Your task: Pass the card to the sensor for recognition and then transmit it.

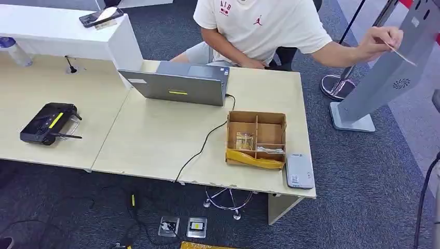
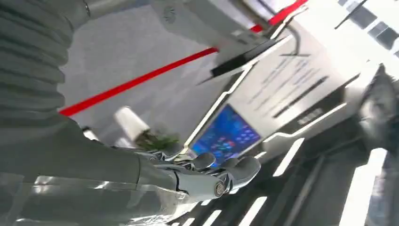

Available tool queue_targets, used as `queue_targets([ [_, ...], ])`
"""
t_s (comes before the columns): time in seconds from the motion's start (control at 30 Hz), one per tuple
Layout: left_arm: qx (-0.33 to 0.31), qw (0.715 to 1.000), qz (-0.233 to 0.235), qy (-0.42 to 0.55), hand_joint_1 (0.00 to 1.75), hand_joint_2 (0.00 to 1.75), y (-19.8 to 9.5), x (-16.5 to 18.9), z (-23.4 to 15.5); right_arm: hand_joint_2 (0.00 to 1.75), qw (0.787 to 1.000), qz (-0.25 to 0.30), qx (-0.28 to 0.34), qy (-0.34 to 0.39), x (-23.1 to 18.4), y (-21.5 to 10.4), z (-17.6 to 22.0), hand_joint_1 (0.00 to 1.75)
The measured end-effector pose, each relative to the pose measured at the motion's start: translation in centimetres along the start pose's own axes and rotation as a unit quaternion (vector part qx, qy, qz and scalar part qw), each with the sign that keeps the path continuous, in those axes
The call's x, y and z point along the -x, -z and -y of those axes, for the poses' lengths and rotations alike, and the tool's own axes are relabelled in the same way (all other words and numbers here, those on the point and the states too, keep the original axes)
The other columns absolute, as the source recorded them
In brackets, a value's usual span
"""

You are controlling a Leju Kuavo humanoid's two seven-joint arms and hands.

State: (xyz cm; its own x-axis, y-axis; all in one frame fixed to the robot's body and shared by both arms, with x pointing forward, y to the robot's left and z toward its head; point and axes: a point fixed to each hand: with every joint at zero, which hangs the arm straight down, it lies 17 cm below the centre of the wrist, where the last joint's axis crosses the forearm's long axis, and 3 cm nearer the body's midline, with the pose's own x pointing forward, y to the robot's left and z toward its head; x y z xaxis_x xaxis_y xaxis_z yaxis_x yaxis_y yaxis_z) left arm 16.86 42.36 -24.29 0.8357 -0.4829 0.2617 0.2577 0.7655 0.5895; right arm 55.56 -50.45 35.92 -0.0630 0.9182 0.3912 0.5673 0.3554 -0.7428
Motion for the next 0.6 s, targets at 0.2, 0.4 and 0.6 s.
queue_targets([
  [0.2,-0.001,1.0,0.0,0.005,0.0,0.0,0.1,0.2,-0.4,1.75,0.997,0.073,-0.023,-0.014,-5.9,2.2,-1.3,0.0],
  [0.4,0.001,1.0,0.0,0.008,0.0,0.0,0.2,0.4,-0.5,1.75,0.992,0.12,-0.045,-0.022,-9.6,3.2,-3.0,0.0],
  [0.6,0.0,1.0,-0.002,0.005,0.0,0.0,0.2,0.5,-0.6,1.75,0.988,0.141,-0.066,-0.022,-11.9,3.6,-5.2,0.23],
])
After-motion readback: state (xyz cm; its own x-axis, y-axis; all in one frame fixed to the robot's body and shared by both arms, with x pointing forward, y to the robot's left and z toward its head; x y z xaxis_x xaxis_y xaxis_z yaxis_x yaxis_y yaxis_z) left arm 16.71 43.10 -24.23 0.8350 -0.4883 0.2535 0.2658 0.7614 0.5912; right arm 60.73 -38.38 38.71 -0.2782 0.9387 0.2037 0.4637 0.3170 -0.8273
